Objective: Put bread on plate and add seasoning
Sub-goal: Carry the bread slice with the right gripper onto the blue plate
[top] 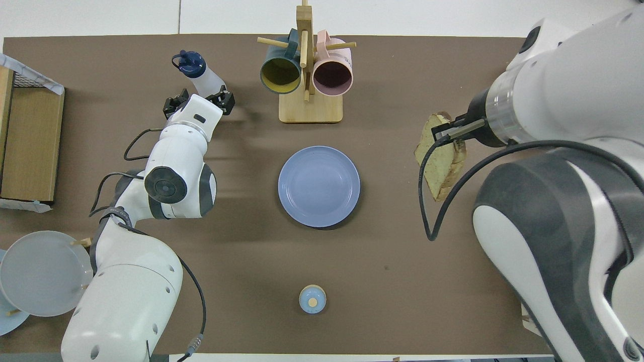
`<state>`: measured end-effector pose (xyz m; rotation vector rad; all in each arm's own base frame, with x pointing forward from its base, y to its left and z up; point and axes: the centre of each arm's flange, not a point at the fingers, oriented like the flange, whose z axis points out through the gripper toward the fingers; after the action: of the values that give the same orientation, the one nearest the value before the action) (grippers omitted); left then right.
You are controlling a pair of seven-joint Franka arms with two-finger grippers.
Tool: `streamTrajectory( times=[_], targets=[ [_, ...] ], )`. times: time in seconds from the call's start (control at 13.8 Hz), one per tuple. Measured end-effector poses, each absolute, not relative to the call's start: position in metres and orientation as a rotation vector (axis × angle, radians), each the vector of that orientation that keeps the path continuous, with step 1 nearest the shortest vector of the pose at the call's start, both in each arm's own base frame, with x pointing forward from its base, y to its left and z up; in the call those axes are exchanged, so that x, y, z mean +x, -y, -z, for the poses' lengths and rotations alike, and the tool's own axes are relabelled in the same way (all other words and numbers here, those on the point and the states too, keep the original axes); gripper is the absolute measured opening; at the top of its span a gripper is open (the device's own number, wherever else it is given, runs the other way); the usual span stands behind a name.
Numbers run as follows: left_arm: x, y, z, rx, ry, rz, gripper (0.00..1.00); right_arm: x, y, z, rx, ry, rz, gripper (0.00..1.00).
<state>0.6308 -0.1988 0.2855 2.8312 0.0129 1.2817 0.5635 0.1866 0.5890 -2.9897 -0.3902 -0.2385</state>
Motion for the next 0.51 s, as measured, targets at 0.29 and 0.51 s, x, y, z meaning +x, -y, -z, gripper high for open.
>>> streamTrajectory(
  times=[0.29,0.51],
  targets=[
    [0.637,0.202,-0.285,2.851,0.006,-1.255,1.00,0.535,-0.261,-0.525,-2.838,-0.031,0.303,0.07],
    [0.643,0.206,-0.286,2.863,0.012,-1.229,1.00,0.515,-0.324,-0.493,-2.786,-0.135,0.320,0.07]
  ],
)
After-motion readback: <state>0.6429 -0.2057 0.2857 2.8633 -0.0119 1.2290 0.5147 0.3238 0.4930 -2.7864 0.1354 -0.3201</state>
